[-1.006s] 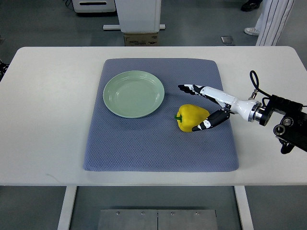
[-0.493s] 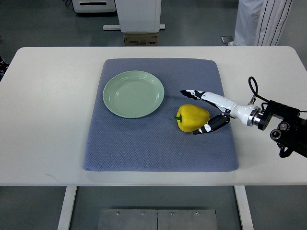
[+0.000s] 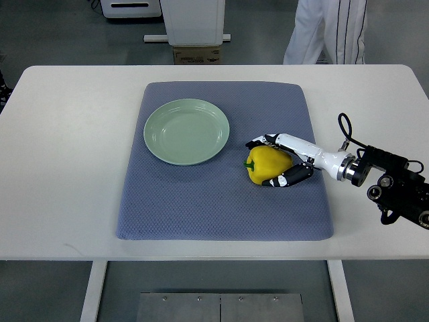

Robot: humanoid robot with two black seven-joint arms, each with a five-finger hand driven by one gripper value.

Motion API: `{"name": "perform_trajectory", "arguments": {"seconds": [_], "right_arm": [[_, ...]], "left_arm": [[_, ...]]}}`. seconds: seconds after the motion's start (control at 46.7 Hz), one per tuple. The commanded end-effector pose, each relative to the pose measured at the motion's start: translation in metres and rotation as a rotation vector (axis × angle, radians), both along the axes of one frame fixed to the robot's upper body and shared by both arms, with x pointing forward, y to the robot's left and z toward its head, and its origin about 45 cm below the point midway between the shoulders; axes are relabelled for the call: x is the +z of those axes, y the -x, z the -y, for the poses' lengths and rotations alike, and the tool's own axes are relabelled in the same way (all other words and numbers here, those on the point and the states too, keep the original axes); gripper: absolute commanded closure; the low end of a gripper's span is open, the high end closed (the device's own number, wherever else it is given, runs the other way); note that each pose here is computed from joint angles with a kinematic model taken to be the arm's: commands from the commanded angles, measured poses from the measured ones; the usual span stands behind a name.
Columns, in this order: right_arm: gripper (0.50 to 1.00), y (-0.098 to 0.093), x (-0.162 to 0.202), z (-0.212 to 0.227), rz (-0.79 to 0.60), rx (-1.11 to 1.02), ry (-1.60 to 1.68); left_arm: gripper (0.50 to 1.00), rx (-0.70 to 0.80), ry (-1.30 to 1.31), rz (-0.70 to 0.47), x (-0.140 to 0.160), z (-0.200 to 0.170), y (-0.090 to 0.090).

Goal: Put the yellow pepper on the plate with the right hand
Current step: 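Close the right hand fingers around the yellow pepper, then lift the pepper with the right hand and carry it over the plate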

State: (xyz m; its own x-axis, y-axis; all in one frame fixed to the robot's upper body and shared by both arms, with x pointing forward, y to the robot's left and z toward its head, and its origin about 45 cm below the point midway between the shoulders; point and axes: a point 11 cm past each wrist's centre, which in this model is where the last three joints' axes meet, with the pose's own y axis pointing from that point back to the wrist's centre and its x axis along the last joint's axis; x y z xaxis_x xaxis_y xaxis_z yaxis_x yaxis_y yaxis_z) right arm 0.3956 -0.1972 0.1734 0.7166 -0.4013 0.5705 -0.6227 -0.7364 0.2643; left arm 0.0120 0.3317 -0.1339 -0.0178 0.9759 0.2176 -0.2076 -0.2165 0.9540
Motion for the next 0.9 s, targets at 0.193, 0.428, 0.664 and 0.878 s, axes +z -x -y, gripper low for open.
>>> {"name": "perform_trajectory", "arguments": {"seconds": [0.193,0.428,0.664,0.878], "right_arm": [[1.0,-0.006,-0.002,0.005,-0.01,-0.039,0.012],[1.0,-0.023,0.025,0.005,0.036,-0.086,-0.054],[1.0,-0.04,0.053,-0.013,0.079,-0.086,-0.066],[1.0,-0.048,0.072,-0.058,0.105,-0.069,-0.088]], "left_arm": [[0.5,0.0,-0.001,0.0,0.0,0.0,0.0],[0.5,0.0,0.001,0.0,0.0,0.0,0.0],[0.5,0.0,0.001,0.0,0.0,0.0,0.0],[0.5,0.0,-0.001,0.0,0.0,0.0,0.0]]}}
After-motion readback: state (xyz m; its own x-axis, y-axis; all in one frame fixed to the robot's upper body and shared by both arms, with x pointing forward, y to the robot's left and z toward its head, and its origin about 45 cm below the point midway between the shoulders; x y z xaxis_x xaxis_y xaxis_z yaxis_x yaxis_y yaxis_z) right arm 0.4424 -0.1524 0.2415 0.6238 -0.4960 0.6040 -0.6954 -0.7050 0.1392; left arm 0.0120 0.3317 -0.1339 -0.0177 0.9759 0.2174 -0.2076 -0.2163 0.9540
